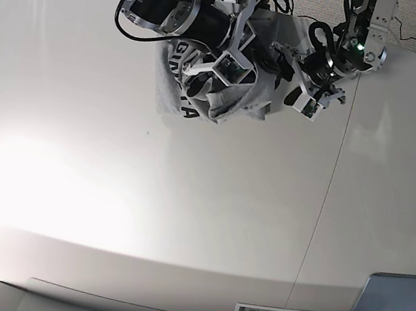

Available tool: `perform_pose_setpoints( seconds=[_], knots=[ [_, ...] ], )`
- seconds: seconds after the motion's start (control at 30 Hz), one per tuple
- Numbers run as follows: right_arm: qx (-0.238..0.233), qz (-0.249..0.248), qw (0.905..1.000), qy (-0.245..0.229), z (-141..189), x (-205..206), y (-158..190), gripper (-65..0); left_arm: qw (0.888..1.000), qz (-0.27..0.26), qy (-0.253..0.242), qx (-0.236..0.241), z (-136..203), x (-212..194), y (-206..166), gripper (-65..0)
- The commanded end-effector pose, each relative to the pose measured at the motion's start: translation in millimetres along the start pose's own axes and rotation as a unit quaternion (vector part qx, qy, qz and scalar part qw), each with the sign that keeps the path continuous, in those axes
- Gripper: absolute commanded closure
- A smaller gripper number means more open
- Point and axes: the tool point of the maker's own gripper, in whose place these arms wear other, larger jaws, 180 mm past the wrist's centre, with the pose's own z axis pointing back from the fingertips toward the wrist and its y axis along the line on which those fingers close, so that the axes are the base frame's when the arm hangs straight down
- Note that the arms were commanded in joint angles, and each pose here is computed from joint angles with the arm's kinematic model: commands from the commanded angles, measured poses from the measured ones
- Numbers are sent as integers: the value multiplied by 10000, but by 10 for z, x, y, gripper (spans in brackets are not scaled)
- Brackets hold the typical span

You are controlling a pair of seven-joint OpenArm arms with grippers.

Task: Fold the T-shirt properly
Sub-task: 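Grasp the folded bundle with both grippers and flip it over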

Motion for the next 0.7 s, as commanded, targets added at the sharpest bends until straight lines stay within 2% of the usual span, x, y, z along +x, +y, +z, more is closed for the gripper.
perform_pose_setpoints(
  seconds=[0.0,0.07,0.37,0.53,0.67],
  knots=[
    [110,81,9995,-285,20,138,53,0,9998,-47,173,5,17,-72,5,-339],
    [55,282,9995,-146,19,97,28,0,9998,-48,174,5,18,-73,6,-339],
    [30,301,9993,-205,19,119,19,0,9998,-59,182,11,21,-76,13,-339],
    [39,299,9982,-527,27,235,26,0,9998,-57,183,8,21,-77,11,-339],
    [-6,324,9994,-133,18,93,6,0,9998,-60,182,9,21,-76,12,-339]
  ],
)
